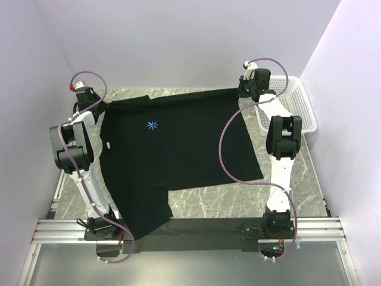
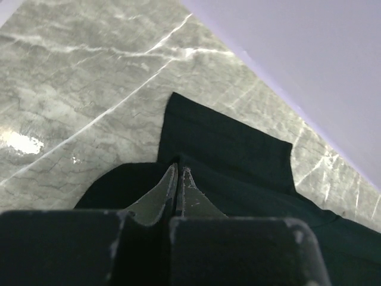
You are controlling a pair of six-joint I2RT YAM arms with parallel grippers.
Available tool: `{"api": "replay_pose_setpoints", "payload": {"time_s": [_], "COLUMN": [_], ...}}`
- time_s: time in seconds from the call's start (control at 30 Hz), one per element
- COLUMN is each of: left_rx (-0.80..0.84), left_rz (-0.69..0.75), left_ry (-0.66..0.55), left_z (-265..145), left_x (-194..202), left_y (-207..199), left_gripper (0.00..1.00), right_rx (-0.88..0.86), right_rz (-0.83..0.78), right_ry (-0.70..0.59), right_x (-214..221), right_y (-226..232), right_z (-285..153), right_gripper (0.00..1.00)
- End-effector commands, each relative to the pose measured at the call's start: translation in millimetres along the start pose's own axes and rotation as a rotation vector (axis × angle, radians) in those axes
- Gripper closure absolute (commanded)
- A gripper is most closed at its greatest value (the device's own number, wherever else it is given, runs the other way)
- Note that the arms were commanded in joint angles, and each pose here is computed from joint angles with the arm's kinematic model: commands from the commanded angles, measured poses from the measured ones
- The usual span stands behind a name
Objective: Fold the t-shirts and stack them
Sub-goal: Flatten the tshirt out, then fold the tshirt
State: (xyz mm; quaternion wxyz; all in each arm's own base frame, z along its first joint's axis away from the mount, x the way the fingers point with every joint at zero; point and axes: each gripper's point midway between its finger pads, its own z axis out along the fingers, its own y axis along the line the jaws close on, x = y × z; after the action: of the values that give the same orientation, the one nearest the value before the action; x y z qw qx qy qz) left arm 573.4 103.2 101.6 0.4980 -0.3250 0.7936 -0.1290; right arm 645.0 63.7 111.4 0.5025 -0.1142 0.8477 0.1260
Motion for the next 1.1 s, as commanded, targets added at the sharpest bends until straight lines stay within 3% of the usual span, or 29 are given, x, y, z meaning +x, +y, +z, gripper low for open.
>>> {"api": "replay_pose_setpoints", "payload": {"time_s": [0.0, 0.37, 0.6, 1.07], "left_rx": [0.077, 0.07, 0.047, 0.03], "left_rz": [0.057, 0.108, 0.128, 0.161], "left_ry": [-0.102, -0.046, -0.032, 0.0], "left_z": [-21, -28, -32, -42], "left_x": [-39, -23, -19, -9], "left_y": [-22, -14, -9, -1], "left_gripper": [0.99, 0.99, 0.99, 0.99], "right_rx": [0.003, -0.064, 0.007, -0.007], "right_rz": [-0.051, -0.078, -0.075, -0.132], "right_ry": [-0.11, -0.046, -0.034, 0.022], "right_x": [-50, -34, -30, -17], "right_y": [-1, 8, -17, -17], "right_z": [-24, -22, -26, -27], "right_gripper": [1.0, 1.0, 1.0, 1.0]}}
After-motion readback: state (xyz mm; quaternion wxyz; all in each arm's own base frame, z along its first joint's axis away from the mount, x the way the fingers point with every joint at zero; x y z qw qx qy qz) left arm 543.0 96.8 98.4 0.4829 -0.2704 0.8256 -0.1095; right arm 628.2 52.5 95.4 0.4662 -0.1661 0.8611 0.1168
